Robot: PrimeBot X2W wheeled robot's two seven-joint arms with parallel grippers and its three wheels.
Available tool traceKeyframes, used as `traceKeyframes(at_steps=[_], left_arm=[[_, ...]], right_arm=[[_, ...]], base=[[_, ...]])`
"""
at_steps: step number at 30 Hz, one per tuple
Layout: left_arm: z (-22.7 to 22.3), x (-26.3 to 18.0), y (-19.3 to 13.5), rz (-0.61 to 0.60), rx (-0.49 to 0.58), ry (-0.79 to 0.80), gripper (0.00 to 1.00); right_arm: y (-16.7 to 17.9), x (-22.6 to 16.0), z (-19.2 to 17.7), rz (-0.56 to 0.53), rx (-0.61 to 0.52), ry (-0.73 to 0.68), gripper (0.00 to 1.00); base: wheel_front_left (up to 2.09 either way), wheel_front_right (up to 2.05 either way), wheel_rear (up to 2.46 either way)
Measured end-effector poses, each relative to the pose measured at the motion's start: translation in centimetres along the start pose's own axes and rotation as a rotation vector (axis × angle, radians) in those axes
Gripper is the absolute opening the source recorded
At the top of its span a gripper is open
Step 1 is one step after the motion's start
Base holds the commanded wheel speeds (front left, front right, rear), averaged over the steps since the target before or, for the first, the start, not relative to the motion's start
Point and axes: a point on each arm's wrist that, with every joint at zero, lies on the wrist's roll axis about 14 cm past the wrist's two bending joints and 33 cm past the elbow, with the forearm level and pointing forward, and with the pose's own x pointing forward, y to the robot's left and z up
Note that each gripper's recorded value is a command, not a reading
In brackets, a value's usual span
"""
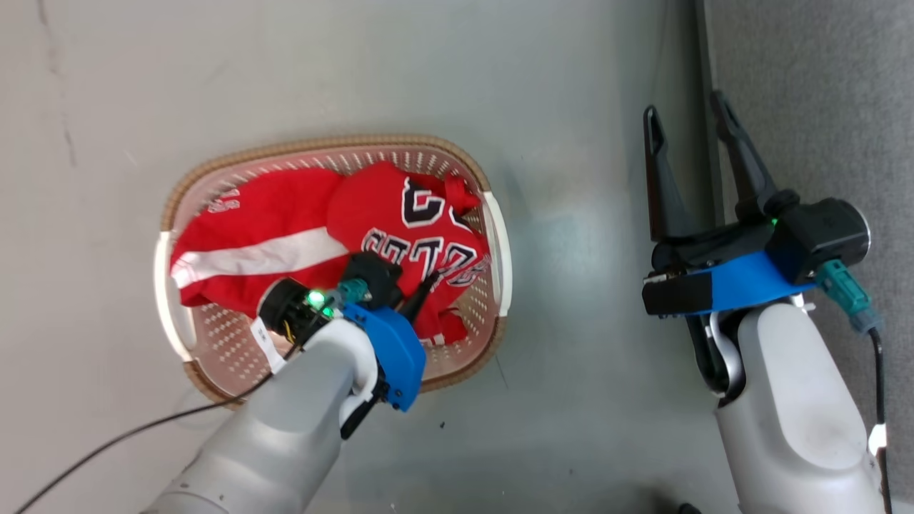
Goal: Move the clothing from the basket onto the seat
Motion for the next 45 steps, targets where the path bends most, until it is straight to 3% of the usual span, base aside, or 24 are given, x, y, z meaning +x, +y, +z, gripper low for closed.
traceKeyframes(at_steps=[25,45], left_arm=[[12.7,-11.1,-5.1,0.094,0.115,-0.417,0.00],[24.0,-21.7,-9.9,0.147,0.331,-0.780,0.00]], right_arm=[[3.6,-6.5,8.1,0.052,0.011,-0.120,1.00],[5.3,-13.3,11.8,0.070,-0.004,-0.211,1.00]], base=[[0.00,0.00,0.00],[0.00,0.00,0.00]])
